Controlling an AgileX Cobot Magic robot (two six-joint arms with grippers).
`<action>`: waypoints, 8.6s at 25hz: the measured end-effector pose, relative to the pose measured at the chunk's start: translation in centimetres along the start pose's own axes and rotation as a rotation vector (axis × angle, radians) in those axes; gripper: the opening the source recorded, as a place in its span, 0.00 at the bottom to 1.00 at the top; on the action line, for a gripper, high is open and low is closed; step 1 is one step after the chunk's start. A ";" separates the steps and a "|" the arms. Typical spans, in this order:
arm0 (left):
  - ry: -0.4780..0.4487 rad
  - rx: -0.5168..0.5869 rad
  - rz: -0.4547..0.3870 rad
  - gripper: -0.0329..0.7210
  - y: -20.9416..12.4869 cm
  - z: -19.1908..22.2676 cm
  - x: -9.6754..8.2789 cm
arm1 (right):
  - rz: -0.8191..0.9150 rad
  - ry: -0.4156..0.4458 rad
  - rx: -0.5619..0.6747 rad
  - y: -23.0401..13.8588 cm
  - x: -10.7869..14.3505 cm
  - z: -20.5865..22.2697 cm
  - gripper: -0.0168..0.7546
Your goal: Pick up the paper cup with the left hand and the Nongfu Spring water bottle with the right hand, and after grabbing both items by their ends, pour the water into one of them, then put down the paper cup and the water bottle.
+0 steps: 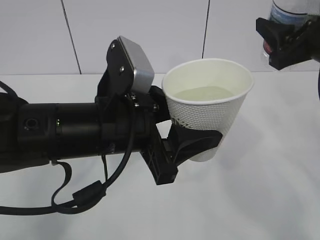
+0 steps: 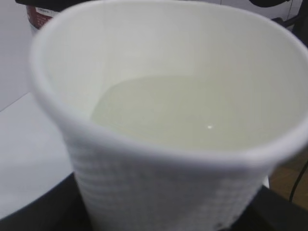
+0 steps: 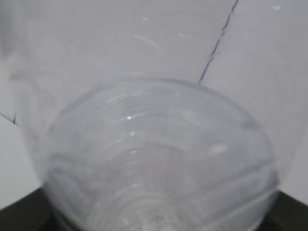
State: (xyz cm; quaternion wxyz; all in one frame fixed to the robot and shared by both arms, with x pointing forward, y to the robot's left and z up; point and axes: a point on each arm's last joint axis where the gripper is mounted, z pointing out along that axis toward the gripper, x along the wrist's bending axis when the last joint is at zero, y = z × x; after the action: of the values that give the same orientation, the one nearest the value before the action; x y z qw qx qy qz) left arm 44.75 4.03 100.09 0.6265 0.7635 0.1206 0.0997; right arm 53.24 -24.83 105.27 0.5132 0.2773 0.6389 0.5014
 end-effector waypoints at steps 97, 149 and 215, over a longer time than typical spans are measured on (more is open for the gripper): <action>0.364 -0.068 -0.032 0.69 0.0 -3.5 7.6 | 0.345 -0.240 0.257 -7.9 2.3 -6.5 0.70; 0.874 -0.070 -0.164 0.69 -1.4 -9.8 14.9 | 0.345 -0.240 0.257 -7.9 2.3 -6.5 0.70; 1.129 -0.075 -0.273 0.69 -9.4 -13.2 20.6 | 0.344 -0.241 0.254 -8.3 2.3 -6.3 0.70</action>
State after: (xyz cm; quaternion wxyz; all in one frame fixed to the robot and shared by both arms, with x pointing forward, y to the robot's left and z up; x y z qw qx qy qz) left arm 59.77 24.48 93.45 0.4991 0.5467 0.5298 0.4139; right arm 47.96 -27.88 96.50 0.4538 0.5021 0.5745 0.4604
